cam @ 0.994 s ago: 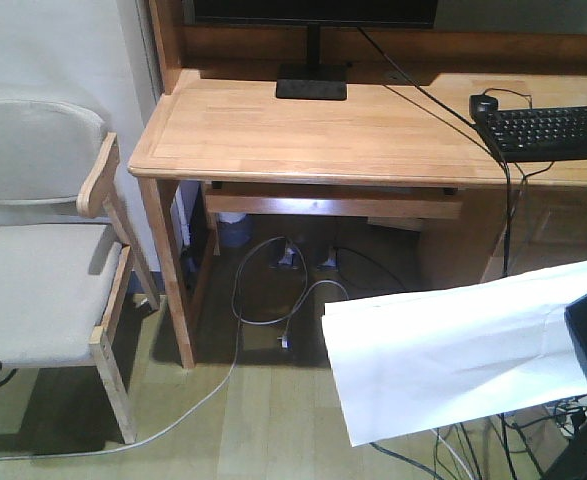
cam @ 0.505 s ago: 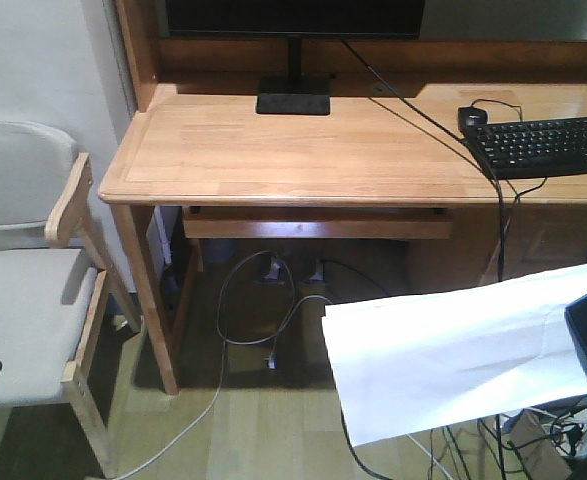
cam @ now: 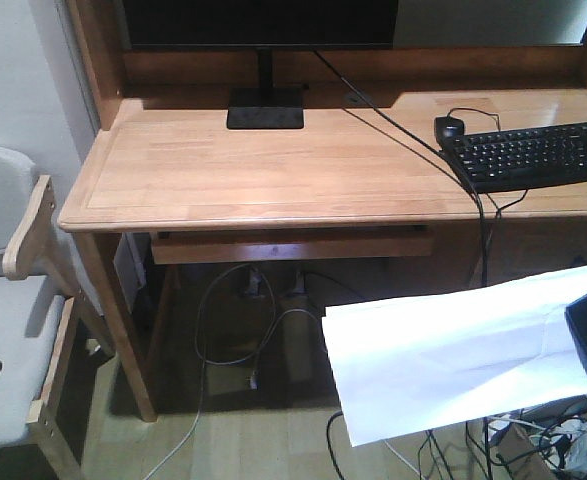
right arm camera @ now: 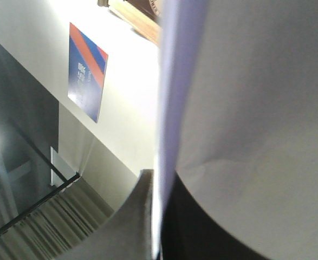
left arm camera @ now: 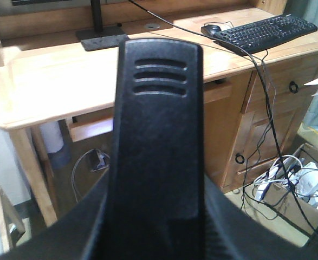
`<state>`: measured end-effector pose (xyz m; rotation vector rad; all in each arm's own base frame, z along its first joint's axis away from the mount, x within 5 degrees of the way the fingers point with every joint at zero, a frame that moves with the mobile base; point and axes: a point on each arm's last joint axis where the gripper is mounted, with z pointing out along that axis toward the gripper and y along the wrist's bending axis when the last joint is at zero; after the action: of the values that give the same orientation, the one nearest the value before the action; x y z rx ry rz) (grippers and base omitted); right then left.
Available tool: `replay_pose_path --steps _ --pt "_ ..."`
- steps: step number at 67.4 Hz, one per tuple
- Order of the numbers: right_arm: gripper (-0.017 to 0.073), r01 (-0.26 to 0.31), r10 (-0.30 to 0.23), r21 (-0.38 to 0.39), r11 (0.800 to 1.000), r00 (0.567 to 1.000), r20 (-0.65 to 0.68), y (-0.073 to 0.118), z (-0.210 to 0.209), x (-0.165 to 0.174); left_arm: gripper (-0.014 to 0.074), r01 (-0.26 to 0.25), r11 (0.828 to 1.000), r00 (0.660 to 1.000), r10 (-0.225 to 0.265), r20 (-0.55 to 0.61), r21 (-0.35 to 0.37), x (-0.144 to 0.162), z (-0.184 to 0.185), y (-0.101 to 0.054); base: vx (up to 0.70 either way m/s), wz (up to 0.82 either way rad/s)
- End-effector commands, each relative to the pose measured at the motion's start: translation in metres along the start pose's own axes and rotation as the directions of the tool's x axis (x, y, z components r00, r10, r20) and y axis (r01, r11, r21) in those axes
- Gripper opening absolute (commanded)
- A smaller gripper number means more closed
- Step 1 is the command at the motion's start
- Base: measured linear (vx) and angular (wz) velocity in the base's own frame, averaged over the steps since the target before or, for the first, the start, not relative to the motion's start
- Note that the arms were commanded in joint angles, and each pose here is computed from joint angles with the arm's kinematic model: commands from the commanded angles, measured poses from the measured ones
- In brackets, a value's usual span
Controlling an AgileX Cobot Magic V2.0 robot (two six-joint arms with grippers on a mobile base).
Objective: Grab stapler and paper to desk for stapling
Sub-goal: 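Drive the base up to the wooden desk with the monitor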
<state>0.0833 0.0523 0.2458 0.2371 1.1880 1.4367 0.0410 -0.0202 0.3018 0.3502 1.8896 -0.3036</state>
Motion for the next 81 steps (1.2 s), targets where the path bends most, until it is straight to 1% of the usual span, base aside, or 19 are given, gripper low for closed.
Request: replay_pose_path --steps 1,33,81 --pt "-0.0005 0.000 0.000 -0.036 0.999 1.000 0.014 0.0006 -0.0050 0.0013 -0.0006 0.008 1.000 0.992 -0.009 0.130 0.006 -0.0180 -0.0042 -0.0007 0.12 -0.09" --pt "-0.0005 0.000 0.001 -0.040 0.999 1.000 0.015 0.0009 -0.0050 0.0012 -0.0006 0.008 1.000 0.992 -0.009 0.130 0.006 -0.0180 -0.0042 -0.0007 0.12 -0.06" --pt "-0.0005 0.000 0.001 -0.040 0.999 1.000 0.015 0.0009 -0.0050 0.0012 -0.0006 0.008 1.000 0.992 -0.009 0.130 0.006 -0.0180 -0.0042 -0.0007 0.12 0.04"
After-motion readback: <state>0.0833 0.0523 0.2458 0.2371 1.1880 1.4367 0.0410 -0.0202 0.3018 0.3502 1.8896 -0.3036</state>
